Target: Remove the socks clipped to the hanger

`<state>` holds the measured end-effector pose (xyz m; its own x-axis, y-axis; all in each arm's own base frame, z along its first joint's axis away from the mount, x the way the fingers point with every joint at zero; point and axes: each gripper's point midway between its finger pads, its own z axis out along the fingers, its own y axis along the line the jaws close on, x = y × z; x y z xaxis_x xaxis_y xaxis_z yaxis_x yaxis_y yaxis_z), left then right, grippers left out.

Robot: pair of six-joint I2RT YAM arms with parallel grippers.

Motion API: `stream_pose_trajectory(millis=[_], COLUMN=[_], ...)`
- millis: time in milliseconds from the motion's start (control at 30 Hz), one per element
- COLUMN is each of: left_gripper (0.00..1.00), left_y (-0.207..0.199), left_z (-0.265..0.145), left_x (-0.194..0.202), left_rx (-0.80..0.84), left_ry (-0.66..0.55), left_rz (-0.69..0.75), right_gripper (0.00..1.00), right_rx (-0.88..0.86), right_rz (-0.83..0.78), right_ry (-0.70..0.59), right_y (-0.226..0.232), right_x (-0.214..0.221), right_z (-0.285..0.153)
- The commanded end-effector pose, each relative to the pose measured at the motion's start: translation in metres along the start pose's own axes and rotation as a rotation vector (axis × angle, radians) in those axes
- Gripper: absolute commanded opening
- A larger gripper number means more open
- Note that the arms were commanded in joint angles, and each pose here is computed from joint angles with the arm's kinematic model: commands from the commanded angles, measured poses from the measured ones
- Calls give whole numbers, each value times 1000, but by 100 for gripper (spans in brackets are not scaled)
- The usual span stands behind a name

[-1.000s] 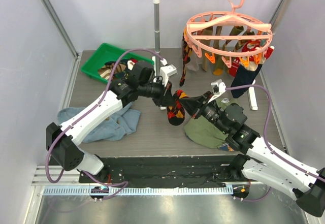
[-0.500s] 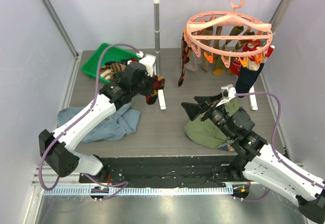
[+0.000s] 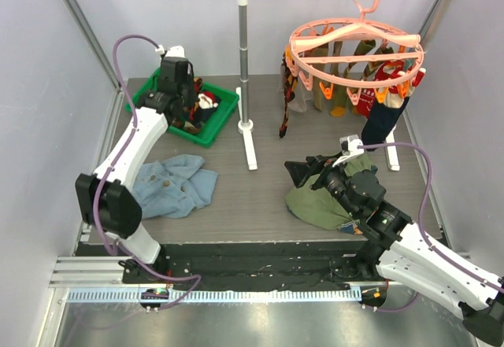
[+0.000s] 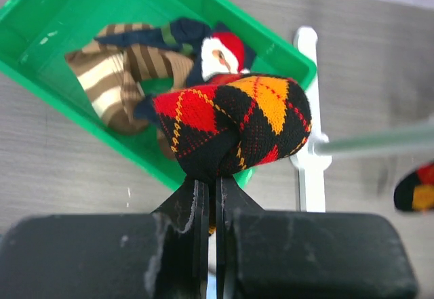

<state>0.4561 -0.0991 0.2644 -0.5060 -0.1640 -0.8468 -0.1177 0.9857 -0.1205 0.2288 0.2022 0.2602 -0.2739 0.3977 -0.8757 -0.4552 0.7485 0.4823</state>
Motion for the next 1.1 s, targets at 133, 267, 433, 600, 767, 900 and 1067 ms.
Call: stream_pose_trajectory(millis=[133, 267, 433, 600, 767, 900, 1067], left_gripper=[0, 9, 76, 93, 100, 100, 100], left_y=[16, 28, 37, 36, 25, -10, -30], left_z=[47, 73, 90, 69, 33, -3, -30], left_x=[-55, -57, -30, -26, -8, 1, 26], left_rx=[52, 33, 12, 36, 118, 341, 468], left_ry=[-99, -85, 7, 20, 49, 58, 146], left_rz=[-169, -200, -224, -234, -303, -327, -347], right_gripper=[89, 88, 87, 87, 87, 87, 87], right_rx=[54, 72, 91, 159, 244, 349, 440], right_rz=[55, 56, 48, 30, -58, -99, -151], right_ry=[-8, -2, -3, -19, -64, -158, -181], right_y=[-6, -7, -12, -24, -45, -62, -73], right_x=[-2, -2, 0, 1, 6, -4, -4], right_z=[1, 3, 5, 12, 31, 50, 88])
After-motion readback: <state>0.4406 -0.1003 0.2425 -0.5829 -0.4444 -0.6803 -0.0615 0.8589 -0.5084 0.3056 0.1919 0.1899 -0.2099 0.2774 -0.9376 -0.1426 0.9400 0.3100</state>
